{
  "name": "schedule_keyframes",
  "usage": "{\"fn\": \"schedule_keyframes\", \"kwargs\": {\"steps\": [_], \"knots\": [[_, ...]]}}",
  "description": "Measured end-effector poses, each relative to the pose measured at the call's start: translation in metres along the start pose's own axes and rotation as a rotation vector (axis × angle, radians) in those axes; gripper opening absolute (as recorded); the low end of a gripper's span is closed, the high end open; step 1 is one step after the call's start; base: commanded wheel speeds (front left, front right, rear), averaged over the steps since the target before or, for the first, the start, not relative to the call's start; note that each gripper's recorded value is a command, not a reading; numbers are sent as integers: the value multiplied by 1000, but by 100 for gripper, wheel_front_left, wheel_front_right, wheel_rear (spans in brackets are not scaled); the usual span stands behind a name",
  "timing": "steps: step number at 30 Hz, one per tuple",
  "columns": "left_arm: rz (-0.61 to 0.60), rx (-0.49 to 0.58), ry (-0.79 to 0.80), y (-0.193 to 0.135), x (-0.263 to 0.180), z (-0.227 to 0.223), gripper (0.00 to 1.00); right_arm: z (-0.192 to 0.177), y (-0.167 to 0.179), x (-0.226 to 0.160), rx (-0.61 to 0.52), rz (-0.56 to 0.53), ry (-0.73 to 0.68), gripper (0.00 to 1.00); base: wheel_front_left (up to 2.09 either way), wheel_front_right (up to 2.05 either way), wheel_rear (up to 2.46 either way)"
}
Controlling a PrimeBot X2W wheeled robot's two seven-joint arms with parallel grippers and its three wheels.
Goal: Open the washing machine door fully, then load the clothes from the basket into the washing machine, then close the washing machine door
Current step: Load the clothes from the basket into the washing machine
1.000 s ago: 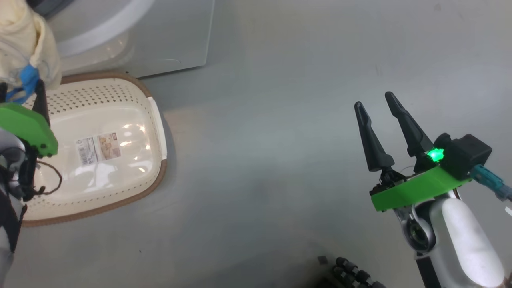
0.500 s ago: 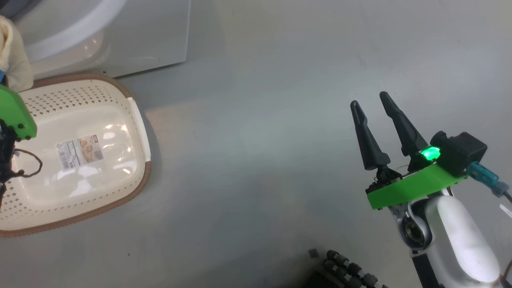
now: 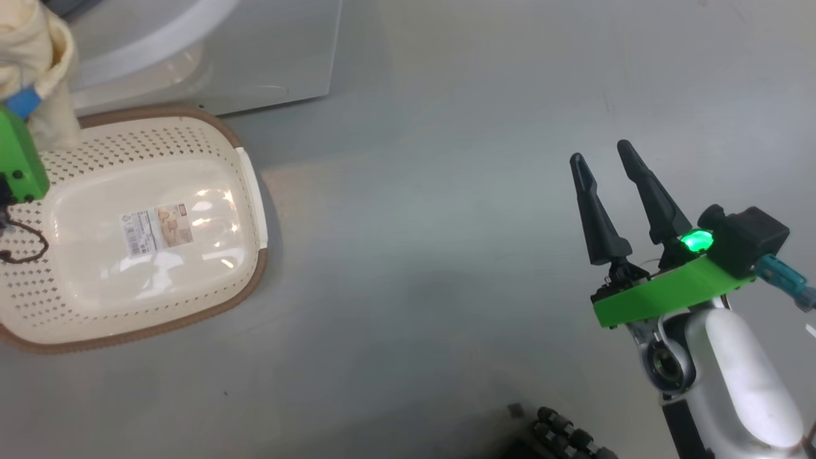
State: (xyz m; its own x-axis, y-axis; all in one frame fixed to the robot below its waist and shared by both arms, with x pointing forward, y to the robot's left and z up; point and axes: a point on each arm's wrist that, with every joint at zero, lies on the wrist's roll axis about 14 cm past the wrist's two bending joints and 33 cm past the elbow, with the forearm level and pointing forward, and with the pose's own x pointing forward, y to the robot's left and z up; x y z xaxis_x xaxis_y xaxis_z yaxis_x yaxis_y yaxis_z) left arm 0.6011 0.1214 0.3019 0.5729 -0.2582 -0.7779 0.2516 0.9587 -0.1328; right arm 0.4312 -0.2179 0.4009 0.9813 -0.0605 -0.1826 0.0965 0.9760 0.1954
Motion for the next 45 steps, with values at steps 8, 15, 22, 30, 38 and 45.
{"fn": "schedule_keyframes", "kwargs": {"steps": [8, 15, 22, 30, 38, 45], "knots": [[7, 27, -63, 10, -40, 49, 0, -1, 8, 6, 11, 24, -3, 100, 0, 0, 0], [28, 56, -176, 12, -62, 92, 0, -5, 4, 6, 5, 13, 8, 100, 0, 0, 0], [102, 60, -375, 26, -67, 145, 0, -4, -2, 9, -11, 1, 7, 100, 0, 0, 0], [192, 18, -434, 51, -32, 150, 0, -10, -11, 7, -31, -22, 26, 100, 0, 0, 0], [210, 11, -561, 60, -11, 181, 0, -17, -13, 10, -43, -23, 47, 100, 0, 0, 0], [229, 6, -699, 68, -2, 213, 0, -26, -19, 9, -49, -39, 77, 100, 0, 0, 0]]}}
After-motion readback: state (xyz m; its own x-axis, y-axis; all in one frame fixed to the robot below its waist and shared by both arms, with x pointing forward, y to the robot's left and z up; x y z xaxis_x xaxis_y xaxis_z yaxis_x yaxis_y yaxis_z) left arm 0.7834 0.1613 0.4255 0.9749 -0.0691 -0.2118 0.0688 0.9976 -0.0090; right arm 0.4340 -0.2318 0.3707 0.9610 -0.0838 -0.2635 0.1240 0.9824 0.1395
